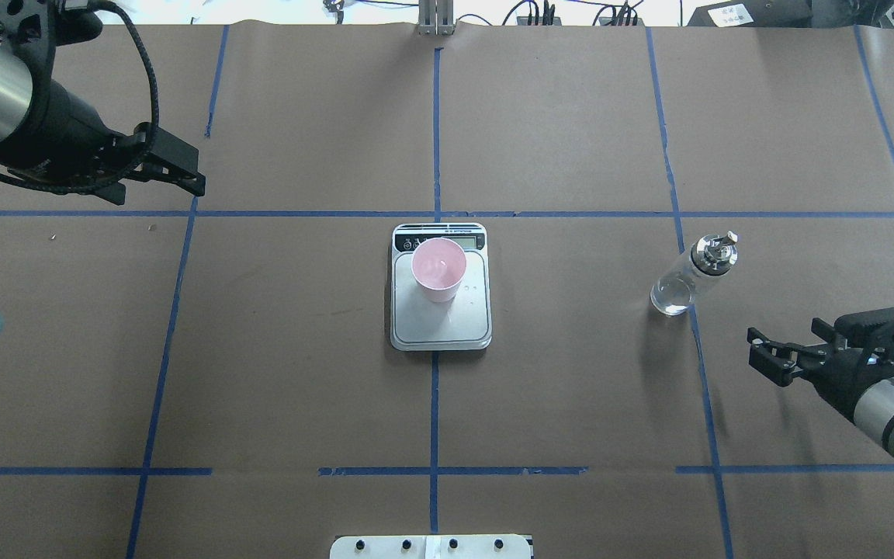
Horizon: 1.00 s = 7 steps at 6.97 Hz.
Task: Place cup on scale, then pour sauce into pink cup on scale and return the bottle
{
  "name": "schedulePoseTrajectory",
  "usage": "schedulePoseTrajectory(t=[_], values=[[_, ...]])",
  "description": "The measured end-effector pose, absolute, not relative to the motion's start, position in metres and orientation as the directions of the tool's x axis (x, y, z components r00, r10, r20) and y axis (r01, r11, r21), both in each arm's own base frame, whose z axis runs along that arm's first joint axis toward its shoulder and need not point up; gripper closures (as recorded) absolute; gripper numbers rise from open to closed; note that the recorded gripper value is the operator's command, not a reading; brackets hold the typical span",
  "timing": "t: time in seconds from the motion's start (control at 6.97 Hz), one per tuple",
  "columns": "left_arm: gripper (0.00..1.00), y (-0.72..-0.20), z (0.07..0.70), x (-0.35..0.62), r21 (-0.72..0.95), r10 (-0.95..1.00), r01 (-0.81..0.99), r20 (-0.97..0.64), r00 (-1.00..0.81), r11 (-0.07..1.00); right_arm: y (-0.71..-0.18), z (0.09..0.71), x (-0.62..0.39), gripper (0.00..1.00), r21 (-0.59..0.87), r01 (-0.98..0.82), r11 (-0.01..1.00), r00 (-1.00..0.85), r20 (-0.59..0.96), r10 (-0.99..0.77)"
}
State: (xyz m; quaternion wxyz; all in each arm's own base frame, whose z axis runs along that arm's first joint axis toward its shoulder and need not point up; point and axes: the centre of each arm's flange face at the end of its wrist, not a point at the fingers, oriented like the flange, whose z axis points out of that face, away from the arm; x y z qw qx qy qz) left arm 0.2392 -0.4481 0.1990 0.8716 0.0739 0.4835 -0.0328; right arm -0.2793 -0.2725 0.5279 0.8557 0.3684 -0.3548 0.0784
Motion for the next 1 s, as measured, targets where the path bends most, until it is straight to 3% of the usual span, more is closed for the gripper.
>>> schedulePoseTrajectory(t=[0.57, 1.0], values=[[0.00, -0.461, 0.214, 0.245, 0.123, 0.031, 0.124, -0.821, 0.569, 0.985, -0.345, 0.552, -0.173, 0.00, 0.561, -0.259, 0.786, 0.753, 0.627, -0.200], [0.00, -0.473, 0.252, 0.224, 0.199, 0.109, 0.073, -0.767, 0.633, 0.977, -0.431, 0.549, -0.087, 0.00, 0.507, -0.154, 0.848, 0.755, 0.614, -0.230]])
